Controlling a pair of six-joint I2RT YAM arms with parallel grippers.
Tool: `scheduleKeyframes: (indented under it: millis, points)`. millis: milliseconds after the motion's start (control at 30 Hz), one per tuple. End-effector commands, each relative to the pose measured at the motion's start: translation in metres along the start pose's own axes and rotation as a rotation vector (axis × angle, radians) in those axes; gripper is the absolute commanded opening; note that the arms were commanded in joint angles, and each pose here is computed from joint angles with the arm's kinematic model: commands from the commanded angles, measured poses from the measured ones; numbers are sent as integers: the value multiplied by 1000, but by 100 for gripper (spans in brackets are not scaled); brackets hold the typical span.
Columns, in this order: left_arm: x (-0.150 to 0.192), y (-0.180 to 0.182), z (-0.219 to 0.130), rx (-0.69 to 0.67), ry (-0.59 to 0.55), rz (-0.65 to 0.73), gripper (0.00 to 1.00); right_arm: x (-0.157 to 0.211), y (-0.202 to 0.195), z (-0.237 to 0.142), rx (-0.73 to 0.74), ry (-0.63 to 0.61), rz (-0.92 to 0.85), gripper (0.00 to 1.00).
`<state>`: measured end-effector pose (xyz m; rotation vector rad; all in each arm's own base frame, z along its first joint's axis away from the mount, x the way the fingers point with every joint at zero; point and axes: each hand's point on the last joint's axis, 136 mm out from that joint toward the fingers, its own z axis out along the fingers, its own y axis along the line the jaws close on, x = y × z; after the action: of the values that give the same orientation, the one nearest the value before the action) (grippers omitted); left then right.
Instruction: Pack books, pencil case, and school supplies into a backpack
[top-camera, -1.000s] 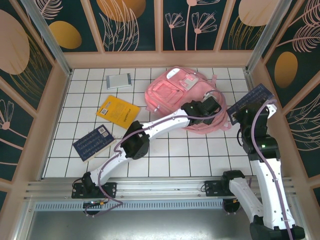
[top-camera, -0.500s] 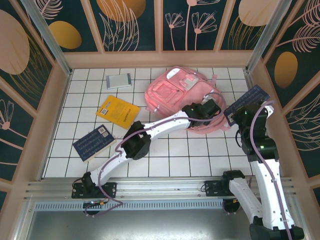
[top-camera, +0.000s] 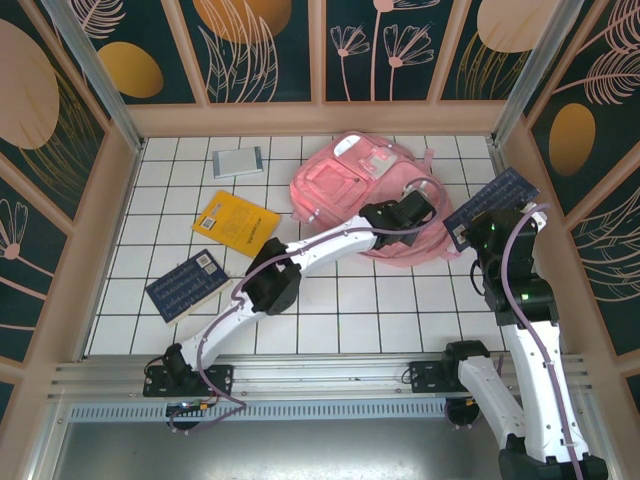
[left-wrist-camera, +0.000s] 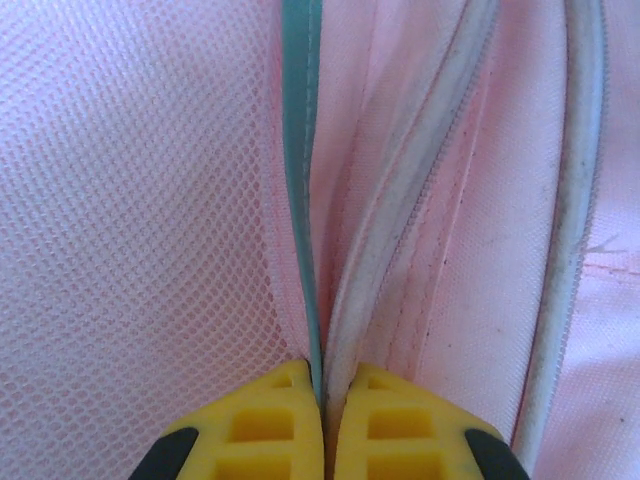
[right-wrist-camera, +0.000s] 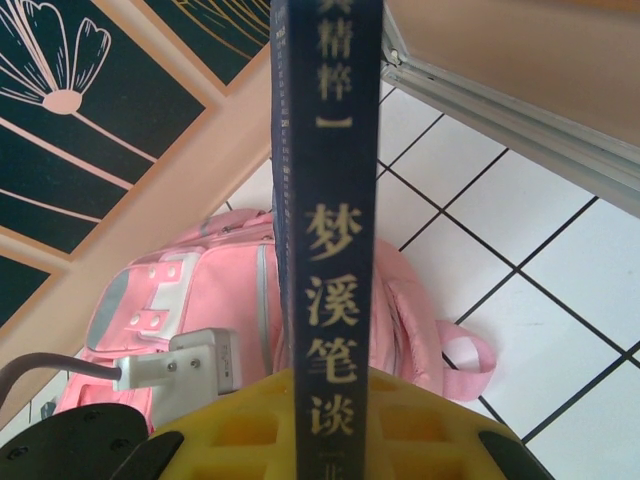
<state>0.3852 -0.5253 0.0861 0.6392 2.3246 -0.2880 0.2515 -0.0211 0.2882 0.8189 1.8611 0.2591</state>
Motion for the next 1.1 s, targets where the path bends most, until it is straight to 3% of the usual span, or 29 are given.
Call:
scheduleKeyframes:
  millis: [0, 267, 500, 667, 1067]
  points:
    - [-19, 8, -13, 94, -14, -44, 0, -18, 10, -7, -43, -65, 44, 0]
    - [-91, 38, -88, 179, -158, -127, 0, -31, 13, -14, -37, -95, 57, 0]
    - [-125, 76, -139, 205, -238, -195, 0, -33, 9, -16, -17, -105, 61, 0]
    - [-143, 95, -173, 265, -280, -236, 0, -10, 9, 0, -47, -33, 92, 0]
    - [-151, 125, -212, 475, -311, -355, 0, 74, 88, 45, -661, 379, 304, 0]
